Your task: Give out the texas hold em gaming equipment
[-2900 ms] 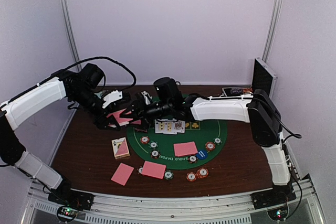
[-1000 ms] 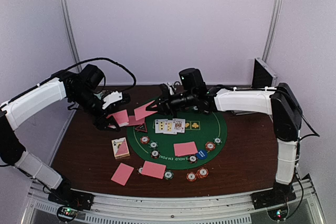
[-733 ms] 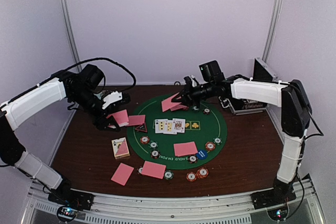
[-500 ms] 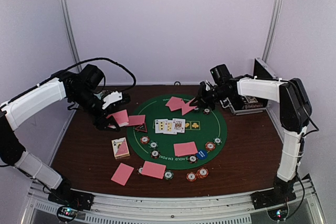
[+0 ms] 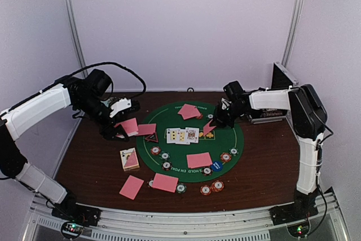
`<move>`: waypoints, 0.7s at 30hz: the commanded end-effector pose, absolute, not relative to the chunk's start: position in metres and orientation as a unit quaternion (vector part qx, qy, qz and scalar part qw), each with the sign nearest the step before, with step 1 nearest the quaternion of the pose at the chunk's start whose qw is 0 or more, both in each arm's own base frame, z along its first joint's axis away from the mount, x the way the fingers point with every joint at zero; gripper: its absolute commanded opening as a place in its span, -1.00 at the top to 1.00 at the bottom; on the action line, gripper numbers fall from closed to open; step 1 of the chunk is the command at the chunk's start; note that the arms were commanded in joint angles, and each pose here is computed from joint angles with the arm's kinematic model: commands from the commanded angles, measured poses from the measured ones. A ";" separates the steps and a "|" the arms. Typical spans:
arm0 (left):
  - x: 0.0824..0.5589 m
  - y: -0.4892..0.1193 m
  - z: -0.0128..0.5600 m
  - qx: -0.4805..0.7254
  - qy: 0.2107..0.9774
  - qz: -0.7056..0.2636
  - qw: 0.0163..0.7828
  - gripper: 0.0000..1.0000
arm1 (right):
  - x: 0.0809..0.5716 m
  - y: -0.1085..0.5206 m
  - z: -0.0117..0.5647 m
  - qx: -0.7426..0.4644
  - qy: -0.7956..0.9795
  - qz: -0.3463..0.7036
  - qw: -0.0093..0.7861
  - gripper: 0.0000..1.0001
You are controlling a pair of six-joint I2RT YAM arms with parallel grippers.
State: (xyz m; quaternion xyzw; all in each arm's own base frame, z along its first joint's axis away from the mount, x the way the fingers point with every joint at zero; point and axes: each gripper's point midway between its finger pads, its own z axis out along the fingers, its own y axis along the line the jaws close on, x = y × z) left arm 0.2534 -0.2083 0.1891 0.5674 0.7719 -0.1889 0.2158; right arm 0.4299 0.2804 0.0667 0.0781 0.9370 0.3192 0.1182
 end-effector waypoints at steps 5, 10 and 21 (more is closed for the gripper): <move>0.255 -0.213 0.200 0.571 0.760 -0.194 0.243 1.00 | 0.441 0.279 0.060 0.088 0.926 0.332 0.155 0.96; 0.254 -0.212 0.201 0.572 0.760 -0.192 0.242 1.00 | 0.443 0.282 0.058 0.091 0.923 0.341 0.155 0.90; 0.254 -0.213 0.205 0.572 0.758 -0.196 0.244 1.00 | 0.431 0.252 0.071 0.074 0.946 0.262 0.178 -0.17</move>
